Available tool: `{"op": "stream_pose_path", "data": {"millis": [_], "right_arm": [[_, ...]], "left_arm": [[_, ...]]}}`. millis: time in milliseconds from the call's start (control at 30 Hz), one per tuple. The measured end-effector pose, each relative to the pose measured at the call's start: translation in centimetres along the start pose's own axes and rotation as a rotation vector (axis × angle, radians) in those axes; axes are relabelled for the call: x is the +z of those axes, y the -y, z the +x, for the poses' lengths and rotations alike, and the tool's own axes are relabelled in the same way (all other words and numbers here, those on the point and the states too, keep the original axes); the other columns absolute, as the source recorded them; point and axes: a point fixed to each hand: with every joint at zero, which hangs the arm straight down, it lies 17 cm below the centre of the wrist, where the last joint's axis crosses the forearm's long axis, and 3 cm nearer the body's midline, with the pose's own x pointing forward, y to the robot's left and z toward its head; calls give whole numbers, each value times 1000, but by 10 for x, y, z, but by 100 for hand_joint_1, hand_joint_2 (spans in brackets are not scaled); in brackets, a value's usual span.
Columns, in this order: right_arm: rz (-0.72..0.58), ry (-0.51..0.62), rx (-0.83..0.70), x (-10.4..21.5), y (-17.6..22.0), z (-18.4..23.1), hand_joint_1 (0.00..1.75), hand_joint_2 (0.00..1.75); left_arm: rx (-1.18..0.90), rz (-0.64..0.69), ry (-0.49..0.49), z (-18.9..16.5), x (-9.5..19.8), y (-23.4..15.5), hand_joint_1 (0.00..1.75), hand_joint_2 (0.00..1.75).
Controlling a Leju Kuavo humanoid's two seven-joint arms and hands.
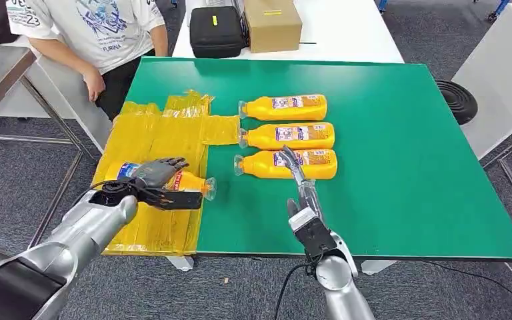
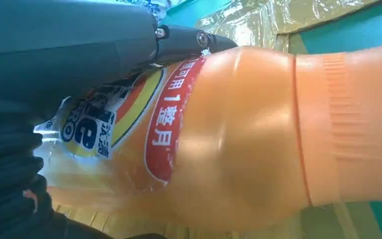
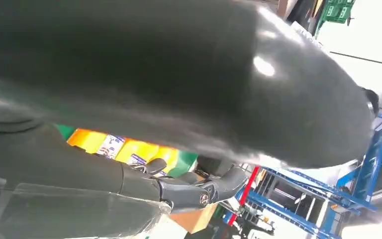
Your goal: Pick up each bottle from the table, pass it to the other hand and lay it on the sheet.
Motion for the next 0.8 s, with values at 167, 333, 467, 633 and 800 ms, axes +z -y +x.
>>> {"op": "stream_pose_path", "data": {"millis": [167,333,467,633,800], "right_arm": [[-4,-3,-2,0,1,-1,0,0],[-4,-9,-4,1,1,-3,0,0],[-4,-12,-7,2,1,-4,0,0],[-2,-13,-11,4,0,-6,0,0],[-2,-16,-12,5,-1,-8,0,0]], "left_arm": [[-1,6,0,0,0,0,0,175],[-12,5,0,0,0,1,0,175],[-12,0,5,-2,1,1,0,175],[-1,-4,18,-8,4,1,0,175],[2,-2,16,-15,6,1,0,175]]}}
